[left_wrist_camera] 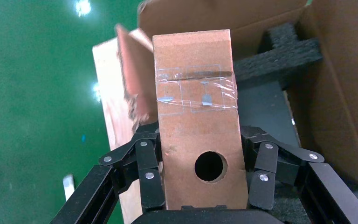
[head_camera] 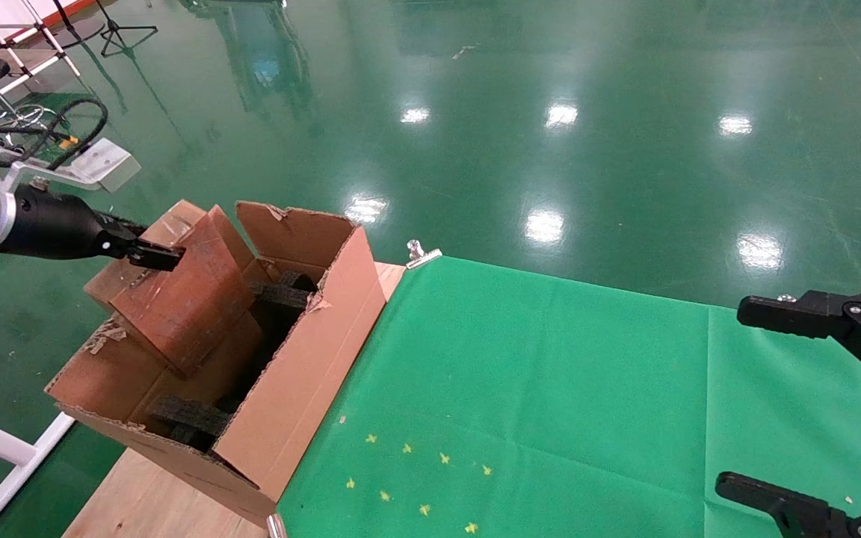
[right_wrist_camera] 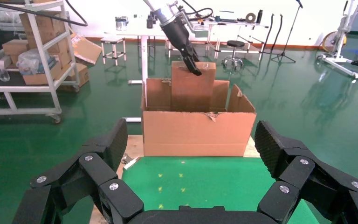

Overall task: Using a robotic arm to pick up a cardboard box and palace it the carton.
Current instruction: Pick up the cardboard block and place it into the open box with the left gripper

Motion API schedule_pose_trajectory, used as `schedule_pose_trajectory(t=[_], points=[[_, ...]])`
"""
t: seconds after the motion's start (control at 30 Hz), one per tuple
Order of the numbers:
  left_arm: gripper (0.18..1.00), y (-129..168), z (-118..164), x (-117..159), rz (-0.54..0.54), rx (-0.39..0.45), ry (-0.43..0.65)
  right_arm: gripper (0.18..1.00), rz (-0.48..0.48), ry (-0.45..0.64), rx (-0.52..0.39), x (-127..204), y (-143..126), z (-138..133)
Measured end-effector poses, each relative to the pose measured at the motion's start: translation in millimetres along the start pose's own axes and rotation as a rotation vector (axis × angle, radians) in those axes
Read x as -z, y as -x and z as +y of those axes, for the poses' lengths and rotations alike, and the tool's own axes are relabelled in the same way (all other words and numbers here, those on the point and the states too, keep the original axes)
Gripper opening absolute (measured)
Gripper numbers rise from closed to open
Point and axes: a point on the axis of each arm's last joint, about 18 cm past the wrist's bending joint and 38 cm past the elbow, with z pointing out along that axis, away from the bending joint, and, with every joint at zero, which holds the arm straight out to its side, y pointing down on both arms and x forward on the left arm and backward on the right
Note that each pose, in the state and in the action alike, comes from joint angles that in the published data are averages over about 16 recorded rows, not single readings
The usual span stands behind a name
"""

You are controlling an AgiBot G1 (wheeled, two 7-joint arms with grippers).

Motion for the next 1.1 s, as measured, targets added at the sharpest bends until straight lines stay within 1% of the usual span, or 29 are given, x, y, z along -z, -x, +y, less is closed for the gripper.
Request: schedule_pose_trajectory(t=[0.27,0.73,0.9,1.1], points=[[0.404,-2,16,-23,-0.030,0.067,0.078,1.001,0.000,0.000,0.000,0,0,0],[0.372,-27,42,-75,-0.055,0.100,0.180,1.001,0.000,0.000,0.000,0,0,0],[0.368,-34,48,-86,-0.059,0.114,0.202,1.001,0.000,0.000,0.000,0,0,0],[0.365,-39,50,-92,-0.058,0.124,0.214,1.001,0.000,0.000,0.000,0,0,0]])
